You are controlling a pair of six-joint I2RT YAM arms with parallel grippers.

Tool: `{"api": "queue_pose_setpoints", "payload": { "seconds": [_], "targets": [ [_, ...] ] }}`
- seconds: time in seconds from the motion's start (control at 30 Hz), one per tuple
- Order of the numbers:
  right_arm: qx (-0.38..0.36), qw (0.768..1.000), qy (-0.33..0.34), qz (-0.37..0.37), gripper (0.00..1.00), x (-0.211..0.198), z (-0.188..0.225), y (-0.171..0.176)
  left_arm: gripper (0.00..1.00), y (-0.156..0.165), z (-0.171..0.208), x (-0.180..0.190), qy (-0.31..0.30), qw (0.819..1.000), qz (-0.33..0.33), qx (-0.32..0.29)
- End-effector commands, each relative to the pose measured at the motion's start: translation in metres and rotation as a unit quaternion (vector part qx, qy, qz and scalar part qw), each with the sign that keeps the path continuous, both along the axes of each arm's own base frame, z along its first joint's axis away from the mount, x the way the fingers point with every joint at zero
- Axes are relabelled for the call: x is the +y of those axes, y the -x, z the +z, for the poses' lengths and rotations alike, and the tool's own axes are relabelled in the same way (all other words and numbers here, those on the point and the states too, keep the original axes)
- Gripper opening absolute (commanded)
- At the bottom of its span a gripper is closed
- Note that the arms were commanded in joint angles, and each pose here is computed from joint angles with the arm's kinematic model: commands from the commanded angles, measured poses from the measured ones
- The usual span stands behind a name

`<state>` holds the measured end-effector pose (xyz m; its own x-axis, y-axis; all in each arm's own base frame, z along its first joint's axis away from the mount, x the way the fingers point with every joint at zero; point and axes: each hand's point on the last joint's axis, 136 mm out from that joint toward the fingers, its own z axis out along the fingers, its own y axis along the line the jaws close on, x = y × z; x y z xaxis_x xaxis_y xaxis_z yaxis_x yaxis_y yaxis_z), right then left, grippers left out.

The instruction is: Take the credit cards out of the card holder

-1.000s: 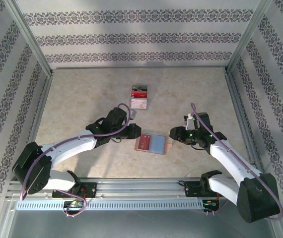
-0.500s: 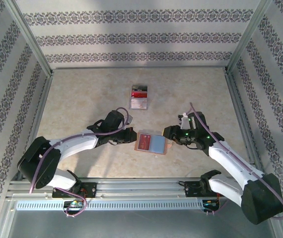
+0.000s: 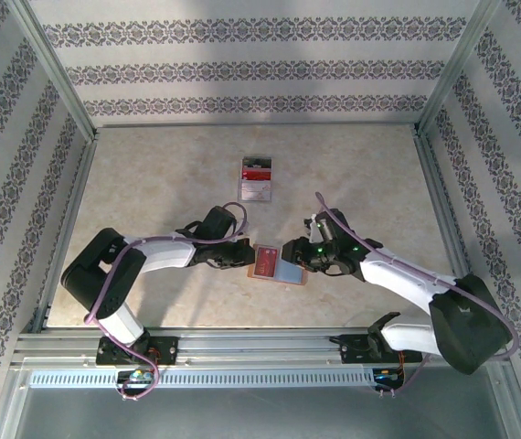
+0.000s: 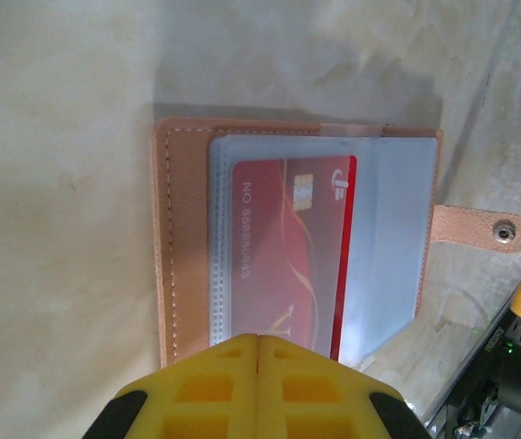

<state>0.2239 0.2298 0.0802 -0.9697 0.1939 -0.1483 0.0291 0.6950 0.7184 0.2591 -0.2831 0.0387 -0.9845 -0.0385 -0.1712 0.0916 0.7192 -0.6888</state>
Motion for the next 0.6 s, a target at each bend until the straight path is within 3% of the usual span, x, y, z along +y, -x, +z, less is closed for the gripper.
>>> {"api": "queue_pose_setpoints", "payload": {
  "seconds": [0.0,0.57],
  "targets": [
    [-0.017,1.000,0.001,-0.013,0.38,0.008,0.004,-0.014,0.00,-0.016,0.012,-0.010,0.032,0.999,0.000,-0.020],
    [0.011,0.999,0.031,-0.008,0.27,0.024,-0.030,-0.012,0.00,-0.017,-0.012,-0.005,0.006,1.000,0.004,-0.006]
  ]
}}
